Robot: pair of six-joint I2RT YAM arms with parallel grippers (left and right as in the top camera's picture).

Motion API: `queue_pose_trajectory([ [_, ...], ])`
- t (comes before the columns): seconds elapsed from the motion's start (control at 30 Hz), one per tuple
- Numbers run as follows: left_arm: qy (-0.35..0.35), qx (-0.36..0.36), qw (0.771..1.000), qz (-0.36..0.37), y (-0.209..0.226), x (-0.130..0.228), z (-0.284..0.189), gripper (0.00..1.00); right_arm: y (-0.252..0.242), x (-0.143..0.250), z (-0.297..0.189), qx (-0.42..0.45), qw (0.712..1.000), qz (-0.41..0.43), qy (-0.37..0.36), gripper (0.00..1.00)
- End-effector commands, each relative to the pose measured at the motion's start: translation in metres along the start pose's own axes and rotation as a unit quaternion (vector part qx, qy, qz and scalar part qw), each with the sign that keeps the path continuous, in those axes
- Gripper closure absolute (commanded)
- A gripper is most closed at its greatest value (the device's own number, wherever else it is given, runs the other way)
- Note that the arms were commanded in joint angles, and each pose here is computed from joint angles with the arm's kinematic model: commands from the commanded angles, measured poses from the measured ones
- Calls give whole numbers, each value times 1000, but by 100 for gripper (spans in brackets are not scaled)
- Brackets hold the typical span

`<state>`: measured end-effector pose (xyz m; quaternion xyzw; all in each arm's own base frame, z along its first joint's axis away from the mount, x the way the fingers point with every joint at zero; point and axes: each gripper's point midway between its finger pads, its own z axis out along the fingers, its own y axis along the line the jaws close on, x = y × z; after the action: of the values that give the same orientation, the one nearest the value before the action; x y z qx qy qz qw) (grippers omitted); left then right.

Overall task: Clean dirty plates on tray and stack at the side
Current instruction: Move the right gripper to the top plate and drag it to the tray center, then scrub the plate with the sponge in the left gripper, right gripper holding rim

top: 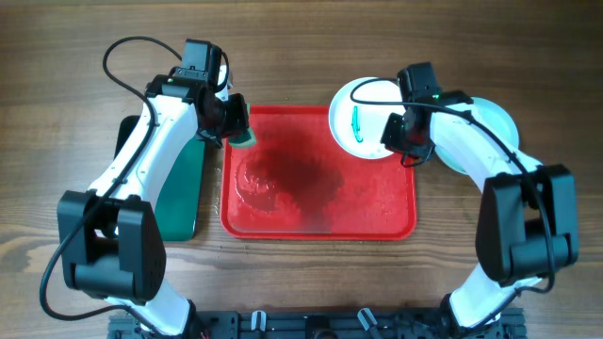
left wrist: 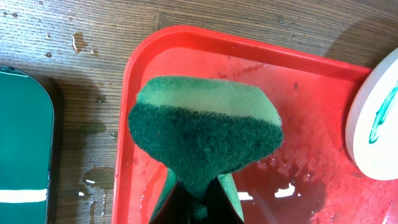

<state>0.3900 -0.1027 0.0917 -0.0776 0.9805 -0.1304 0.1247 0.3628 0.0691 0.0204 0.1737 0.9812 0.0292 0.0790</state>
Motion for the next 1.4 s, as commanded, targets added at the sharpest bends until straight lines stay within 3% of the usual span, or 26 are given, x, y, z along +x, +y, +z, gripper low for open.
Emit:
queue_pose_trajectory([
  [0.0, -12, 2, 1000, 2, -4, -4, -7, 96, -9, 14, 21, 23, 999, 2, 29, 79],
  [0.3, -12, 2, 1000, 2, -4, -4, -7, 96, 45, 62, 13, -41, 991, -96, 87, 83],
  [0.4, -12, 2, 1000, 2, -4, -4, -7, 96, 59, 75, -4, -42, 986, -135, 89, 80],
  [0.57, -12, 2, 1000, 2, -4, -4, -7, 96, 73, 53, -16, -67, 977, -197, 42, 60],
  [0.73, -12, 2, 1000, 2, -4, -4, -7, 96, 76, 10, -15, -48, 959, -273, -51, 43],
  [1.0, -12, 2, 1000, 2, -4, -4, -7, 96, 94, -14, 15, -77, 926, -358, -89, 42],
  [1.1, -11, 2, 1000, 2, -4, -3, -7, 96, 95, -7, 29, -87, 927, -358, -70, 46],
  [1.2, -12, 2, 1000, 2, -4, -4, -7, 96, 97, -5, 29, -96, 932, -344, -65, 65],
  [1.23, -12, 2, 1000, 2, -4, -4, -7, 96, 97, -5, 29, -97, 935, -336, -64, 79],
  [1.3, -11, 2, 1000, 2, -4, -3, -7, 96, 96, -1, 29, -102, 946, -304, -52, 96],
  [1.37, -11, 2, 1000, 2, -4, -3, -6, 96, 101, 11, 28, -128, 953, -272, -23, 95],
])
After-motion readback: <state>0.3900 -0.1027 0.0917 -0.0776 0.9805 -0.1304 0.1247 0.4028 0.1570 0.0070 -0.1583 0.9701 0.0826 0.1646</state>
